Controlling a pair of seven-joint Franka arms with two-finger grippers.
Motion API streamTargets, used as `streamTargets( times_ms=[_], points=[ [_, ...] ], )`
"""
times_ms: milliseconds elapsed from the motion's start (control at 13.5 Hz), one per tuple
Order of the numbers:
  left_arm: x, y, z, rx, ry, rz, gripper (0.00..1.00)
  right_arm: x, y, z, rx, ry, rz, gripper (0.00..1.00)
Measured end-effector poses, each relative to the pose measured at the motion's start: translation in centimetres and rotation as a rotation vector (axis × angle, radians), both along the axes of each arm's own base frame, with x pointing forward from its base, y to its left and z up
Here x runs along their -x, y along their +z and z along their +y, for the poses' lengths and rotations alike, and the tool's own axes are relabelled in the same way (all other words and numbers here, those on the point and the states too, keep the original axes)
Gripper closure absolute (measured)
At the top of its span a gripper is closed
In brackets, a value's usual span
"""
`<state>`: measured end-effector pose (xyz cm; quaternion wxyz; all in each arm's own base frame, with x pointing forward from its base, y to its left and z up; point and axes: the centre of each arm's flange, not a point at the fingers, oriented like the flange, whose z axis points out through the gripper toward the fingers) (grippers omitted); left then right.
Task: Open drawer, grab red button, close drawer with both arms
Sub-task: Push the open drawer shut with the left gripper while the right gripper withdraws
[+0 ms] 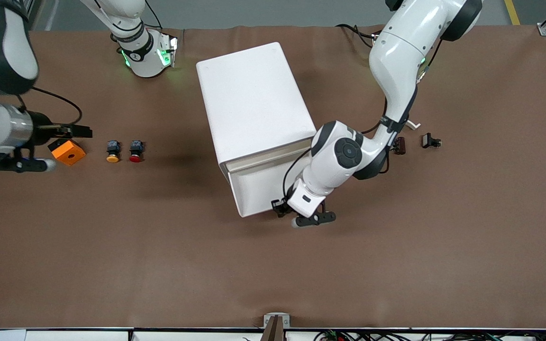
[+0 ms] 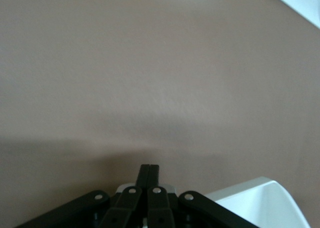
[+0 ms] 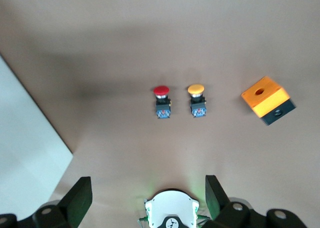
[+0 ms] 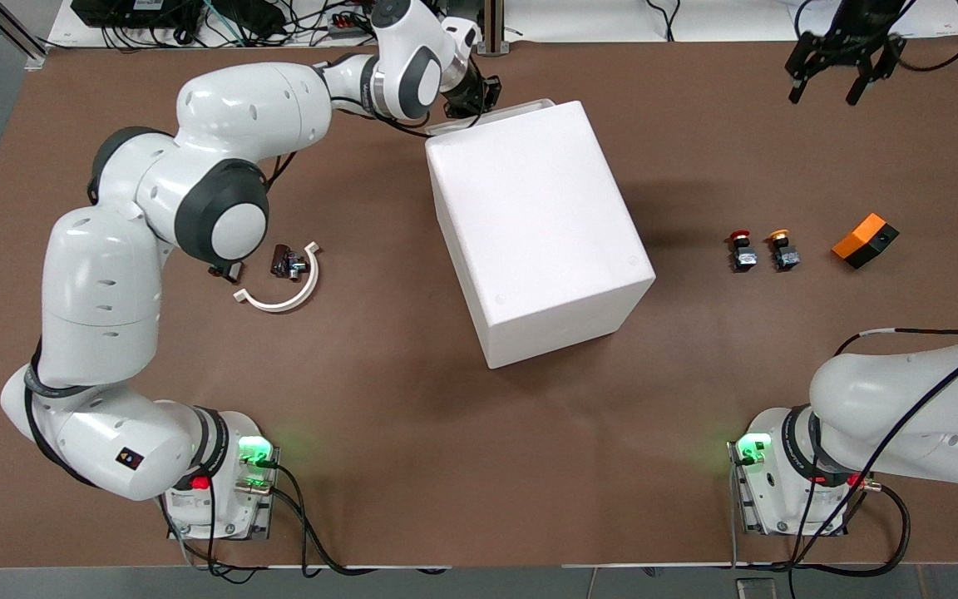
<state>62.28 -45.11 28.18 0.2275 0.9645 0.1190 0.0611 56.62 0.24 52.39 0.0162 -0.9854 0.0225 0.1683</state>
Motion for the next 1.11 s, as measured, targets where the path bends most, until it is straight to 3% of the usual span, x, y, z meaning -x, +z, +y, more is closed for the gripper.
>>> streamTargets(
  times_ms=[148, 296, 667, 889, 1111],
  points=[
    [1.3, -0.2, -1.6, -0.004, -0.016, 0.021, 0.99, -0.5, 4.1, -0.5, -0.001, -0.008, -0.063, 0.00],
    [2.6, -0.3, -3.1, -0.008, -0.028, 0.042, 0.99, -0.4, 7.4, -0.9, 0.002, -0.024, -0.096, 0.00],
    [5.2, -0.6, -5.8, -0.016, -0.042, 0.085, 0.99, 0.3, 9.8, -1.6, 0.071, -0.261, -0.077, 0.00],
    [5.9, -0.8, -6.2, -0.029, -0.058, 0.115, 0.99, 0.3, 9.9, -0.8, 0.069, -0.250, -0.079, 0.00],
    [6.6, -0.9, -6.9, -0.029, -0.071, 0.138, 0.99, 0.2, 10.3, -1.6, 0.040, -0.110, -0.099, 0.00]
  ],
)
